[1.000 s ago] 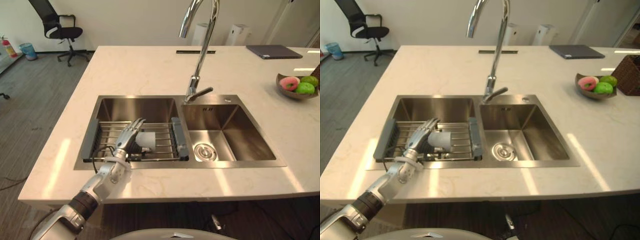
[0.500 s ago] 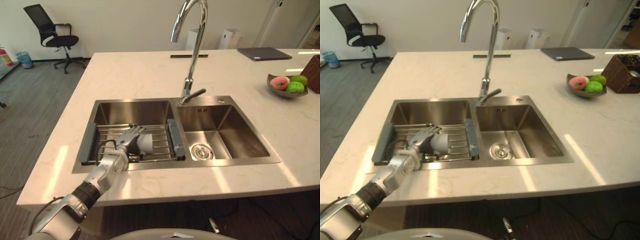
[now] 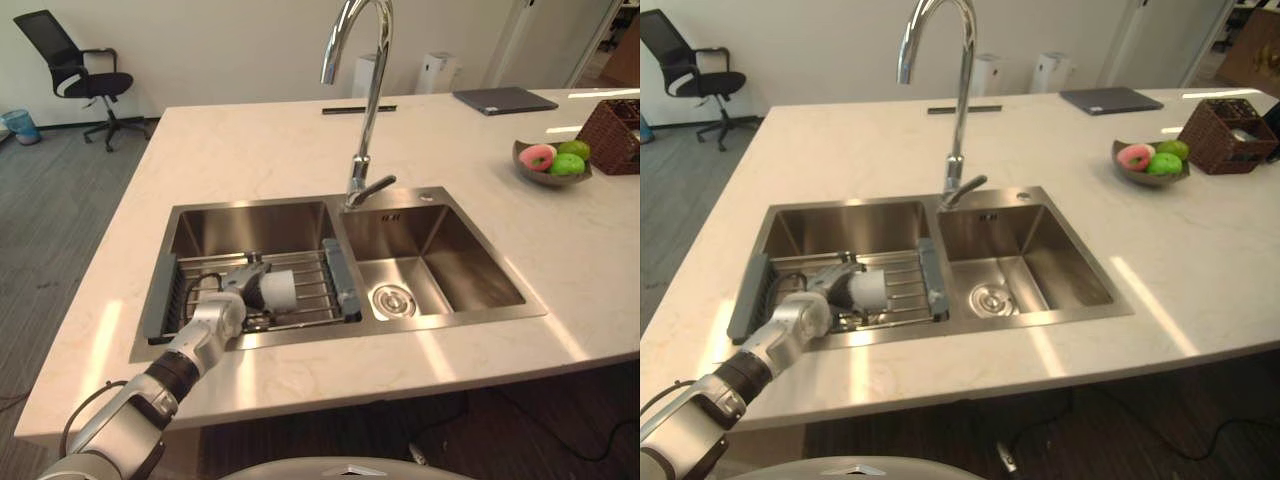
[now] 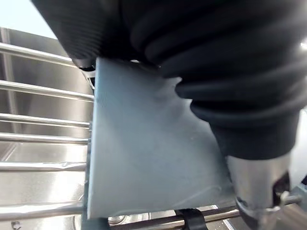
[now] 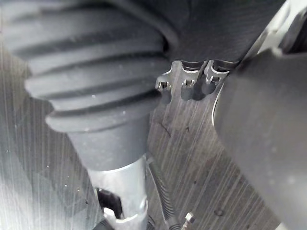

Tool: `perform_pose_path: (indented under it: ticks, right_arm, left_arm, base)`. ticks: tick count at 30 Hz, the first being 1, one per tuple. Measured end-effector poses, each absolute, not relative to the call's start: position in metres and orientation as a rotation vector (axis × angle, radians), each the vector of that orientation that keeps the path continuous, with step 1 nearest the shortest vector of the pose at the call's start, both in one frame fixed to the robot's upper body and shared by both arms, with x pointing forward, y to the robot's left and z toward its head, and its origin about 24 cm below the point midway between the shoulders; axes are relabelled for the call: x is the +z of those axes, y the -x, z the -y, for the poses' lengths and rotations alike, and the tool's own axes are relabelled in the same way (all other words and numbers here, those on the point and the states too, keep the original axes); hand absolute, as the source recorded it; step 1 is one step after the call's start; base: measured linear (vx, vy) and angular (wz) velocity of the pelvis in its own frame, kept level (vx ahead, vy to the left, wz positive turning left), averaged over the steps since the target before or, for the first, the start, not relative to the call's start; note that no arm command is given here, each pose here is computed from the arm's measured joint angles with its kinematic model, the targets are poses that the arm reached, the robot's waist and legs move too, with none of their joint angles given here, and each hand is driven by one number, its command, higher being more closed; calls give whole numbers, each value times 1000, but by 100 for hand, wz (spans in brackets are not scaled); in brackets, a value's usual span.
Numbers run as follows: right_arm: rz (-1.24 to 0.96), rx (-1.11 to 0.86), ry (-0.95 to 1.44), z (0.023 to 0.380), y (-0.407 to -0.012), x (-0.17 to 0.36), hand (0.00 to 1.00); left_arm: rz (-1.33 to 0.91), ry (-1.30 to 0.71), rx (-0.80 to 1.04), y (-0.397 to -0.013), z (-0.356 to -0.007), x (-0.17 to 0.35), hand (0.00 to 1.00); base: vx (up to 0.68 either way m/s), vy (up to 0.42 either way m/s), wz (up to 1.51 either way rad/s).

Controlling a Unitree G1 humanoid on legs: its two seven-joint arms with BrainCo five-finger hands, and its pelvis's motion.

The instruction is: Walk over to the sink, pick up the cup, carry it to the dishwasher, place the cup inside the dishwasher, then close the dishwasher door

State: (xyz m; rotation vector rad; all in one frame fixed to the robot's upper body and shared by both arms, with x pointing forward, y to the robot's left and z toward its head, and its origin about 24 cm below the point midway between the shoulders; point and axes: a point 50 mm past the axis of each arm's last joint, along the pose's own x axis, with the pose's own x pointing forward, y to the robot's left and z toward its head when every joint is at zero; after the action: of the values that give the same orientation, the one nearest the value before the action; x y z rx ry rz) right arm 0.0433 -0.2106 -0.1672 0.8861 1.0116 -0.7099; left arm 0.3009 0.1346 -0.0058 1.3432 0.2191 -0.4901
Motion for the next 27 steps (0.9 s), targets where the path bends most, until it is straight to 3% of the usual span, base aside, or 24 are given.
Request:
perform_pose_path:
  ticks: [1, 2, 11, 16, 21, 27]
  right_arm:
    - [-1019, -704, -874, 210, -42, -168, 0]
    - [-1029, -689, -856, 208, -42, -168, 0]
    - [-1059, -647, -794, 209, -40, -169, 0]
    - [-1058, -620, -770, 211, -42, -168, 0]
    - [-1055, -558, -734, 213, -46, -166, 0]
    - [-1087, -482, -689, 207, -47, -166, 0]
  left_arm:
    - [-211, -1340, -498, -301, -134, -6, 0]
    - [-209, -1340, -502, -300, -133, -6, 100]
    - [-184, -1298, -527, -300, -132, -6, 100]
    - [-103, -1131, -435, -297, -140, -6, 100]
    - [19, -743, -154, -286, -153, 14, 100]
    - [306, -228, 324, -278, -212, 83, 100]
  base:
    - [-26, -31, -5]
    - [-34, -39, -4]
    - [-37, -39, -1]
    - [-13, -29, 0]
    - [7, -21, 3]
    - [-9, -29, 25]
